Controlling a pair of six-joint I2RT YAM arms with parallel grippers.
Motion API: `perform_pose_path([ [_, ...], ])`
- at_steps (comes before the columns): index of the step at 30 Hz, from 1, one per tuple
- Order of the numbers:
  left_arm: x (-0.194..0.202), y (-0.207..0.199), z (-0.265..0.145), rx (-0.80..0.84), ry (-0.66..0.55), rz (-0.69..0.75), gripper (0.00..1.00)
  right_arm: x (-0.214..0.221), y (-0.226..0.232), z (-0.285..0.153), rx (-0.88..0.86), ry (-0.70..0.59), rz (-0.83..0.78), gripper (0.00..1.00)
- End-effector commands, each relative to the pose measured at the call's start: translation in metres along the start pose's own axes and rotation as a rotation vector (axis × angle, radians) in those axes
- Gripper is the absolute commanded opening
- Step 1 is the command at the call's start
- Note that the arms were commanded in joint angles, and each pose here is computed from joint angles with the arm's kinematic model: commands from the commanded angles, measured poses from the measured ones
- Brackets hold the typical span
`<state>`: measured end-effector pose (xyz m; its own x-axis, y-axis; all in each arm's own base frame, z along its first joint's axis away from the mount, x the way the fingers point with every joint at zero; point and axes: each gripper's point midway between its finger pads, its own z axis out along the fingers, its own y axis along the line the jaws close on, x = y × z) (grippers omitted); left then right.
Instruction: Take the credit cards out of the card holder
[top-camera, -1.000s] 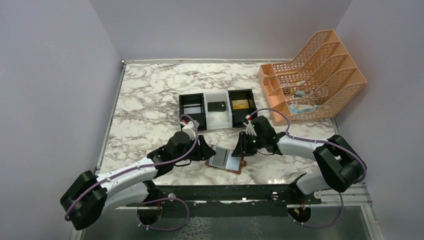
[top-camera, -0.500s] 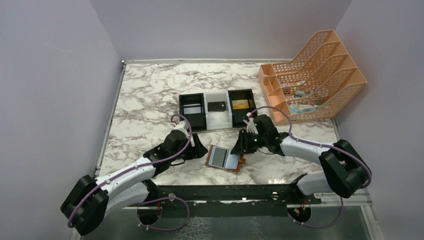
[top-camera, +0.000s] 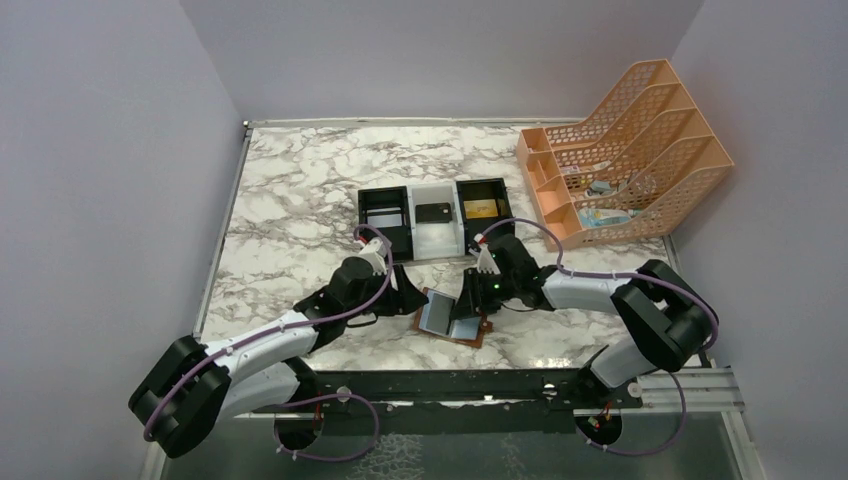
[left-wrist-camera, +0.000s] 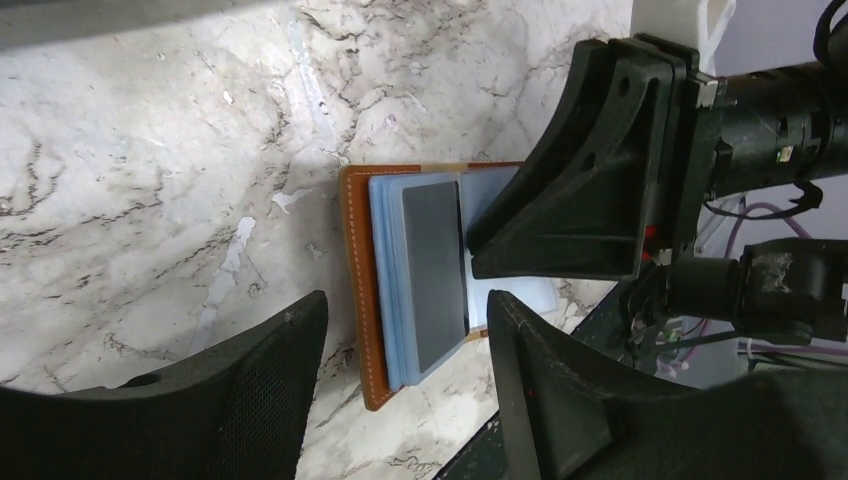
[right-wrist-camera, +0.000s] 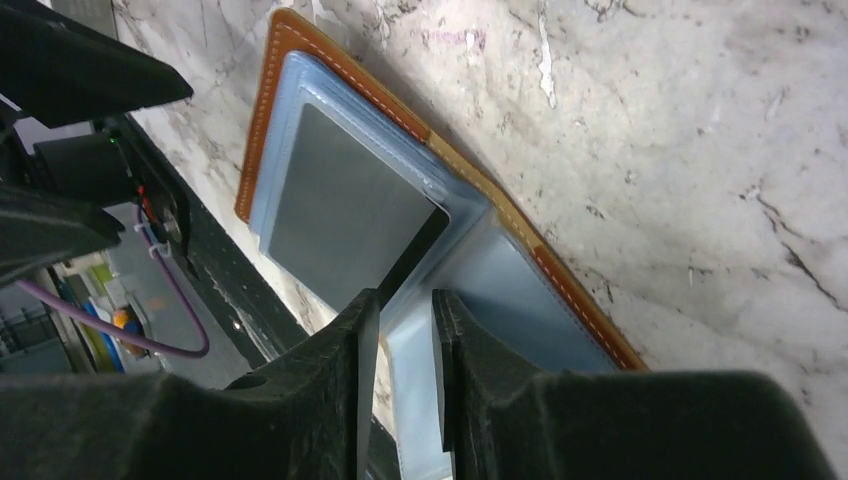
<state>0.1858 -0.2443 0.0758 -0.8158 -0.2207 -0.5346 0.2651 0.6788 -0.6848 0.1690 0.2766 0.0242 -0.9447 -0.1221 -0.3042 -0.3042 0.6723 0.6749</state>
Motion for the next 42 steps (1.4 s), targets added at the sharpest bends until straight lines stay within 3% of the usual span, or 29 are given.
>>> perform_pose_path([
  [1,0.005,-0.006,0.003,0.065,0.014,0.065,0.62,-0.013,-0.017,0.012,0.069,-0.062,0.001,0.27],
  [5,0.016,0.002,0.01,0.049,0.041,0.064,0.59,-0.018,-0.018,0.022,0.044,-0.068,-0.04,0.26],
  [12,0.039,0.006,0.015,-0.011,0.058,0.027,0.36,-0.027,-0.013,0.029,0.027,-0.033,-0.102,0.23],
  [14,0.042,0.011,0.01,-0.045,0.027,-0.008,0.34,-0.033,-0.01,0.027,0.028,-0.041,-0.147,0.25],
  [19,0.041,0.04,-0.005,-0.176,-0.039,-0.048,0.42,-0.044,0.007,0.011,0.002,-0.091,-0.209,0.36],
  [22,0.03,0.041,-0.015,-0.201,-0.091,-0.045,0.48,-0.044,0.017,0.001,-0.032,-0.113,-0.237,0.37],
  [25,0.018,0.03,-0.022,-0.16,-0.139,-0.051,0.54,-0.044,0.024,-0.006,-0.058,-0.144,-0.254,0.38],
  [31,0.009,0.006,-0.023,-0.042,-0.175,-0.09,0.56,-0.036,0.037,-0.008,-0.173,-0.164,-0.317,0.38],
  [35,0.009,-0.006,-0.017,-0.006,-0.146,-0.092,0.56,-0.032,0.028,0.0,-0.134,-0.091,-0.274,0.35],
  [42,0.016,-0.017,-0.005,0.013,-0.067,-0.054,0.52,-0.003,0.007,0.014,-0.114,-0.006,-0.134,0.22],
])
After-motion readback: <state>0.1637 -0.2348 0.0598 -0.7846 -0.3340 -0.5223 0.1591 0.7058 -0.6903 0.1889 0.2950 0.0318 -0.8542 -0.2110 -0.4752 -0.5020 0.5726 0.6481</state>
